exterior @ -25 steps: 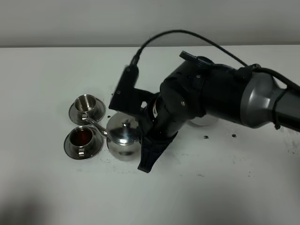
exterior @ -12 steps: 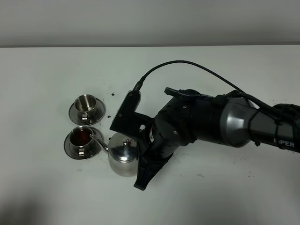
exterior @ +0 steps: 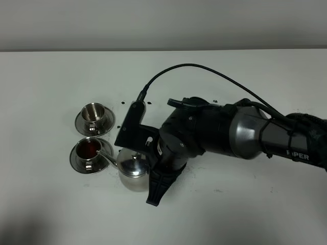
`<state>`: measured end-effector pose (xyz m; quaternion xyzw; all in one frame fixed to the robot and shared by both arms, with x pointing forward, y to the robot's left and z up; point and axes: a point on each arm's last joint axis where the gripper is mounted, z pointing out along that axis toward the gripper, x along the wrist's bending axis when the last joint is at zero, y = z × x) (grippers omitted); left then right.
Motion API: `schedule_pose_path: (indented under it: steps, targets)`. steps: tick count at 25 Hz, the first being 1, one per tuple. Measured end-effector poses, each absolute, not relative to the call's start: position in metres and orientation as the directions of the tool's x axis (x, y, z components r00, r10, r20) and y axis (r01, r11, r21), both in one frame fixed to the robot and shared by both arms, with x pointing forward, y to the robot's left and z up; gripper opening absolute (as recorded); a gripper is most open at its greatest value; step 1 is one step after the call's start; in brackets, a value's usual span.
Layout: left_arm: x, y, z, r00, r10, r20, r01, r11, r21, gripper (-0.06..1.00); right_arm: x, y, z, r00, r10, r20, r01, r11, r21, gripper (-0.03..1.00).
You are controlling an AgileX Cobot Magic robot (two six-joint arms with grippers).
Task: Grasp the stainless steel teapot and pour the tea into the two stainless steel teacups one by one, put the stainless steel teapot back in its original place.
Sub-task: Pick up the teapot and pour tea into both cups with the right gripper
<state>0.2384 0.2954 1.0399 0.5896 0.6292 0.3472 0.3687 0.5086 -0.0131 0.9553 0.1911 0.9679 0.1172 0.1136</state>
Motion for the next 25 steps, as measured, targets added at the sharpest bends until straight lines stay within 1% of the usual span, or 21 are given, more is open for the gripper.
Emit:
schedule_pose_path:
  steps: [4,7,10,14,16,19,25]
  targets:
    - [0.238,0.295,1.04,-0.033,0.998,-0.054,0.486,0.064,0.872,0.59,0.53,-0.008,0.994,-0.897,0.383,-0.219,0.314,0.903,0.293,0.19]
    - [0.238,0.295,1.04,-0.033,0.998,-0.054,0.486,0.064,0.872,0.59,0.556,-0.012,1.014,-0.897,0.346,-0.275,0.261,0.917,0.303,0.19]
    - [0.238,0.295,1.04,-0.033,0.998,-0.054,0.486,0.064,0.872,0.59,0.581,-0.017,1.015,-0.912,0.248,-0.326,0.167,0.952,0.257,0.19]
    - [0.238,0.295,1.04,-0.033,0.998,-0.054,0.486,0.064,0.872,0.59,0.608,-0.017,1.007,-0.928,0.066,-0.366,0.004,0.986,0.168,0.19]
    - [0.238,0.295,1.04,-0.033,0.998,-0.054,0.486,0.064,0.872,0.59,0.62,-0.015,1.0,-0.928,0.006,-0.374,-0.044,0.991,0.127,0.19]
    - [0.238,0.295,1.04,-0.033,0.998,-0.054,0.486,0.064,0.872,0.59,0.637,-0.009,0.995,-0.915,-0.027,-0.403,-0.069,0.993,0.091,0.19]
    - [0.238,0.295,1.04,-0.033,0.998,-0.054,0.486,0.064,0.872,0.59,0.661,0.002,0.991,-0.893,-0.044,-0.449,-0.074,0.996,0.05,0.19]
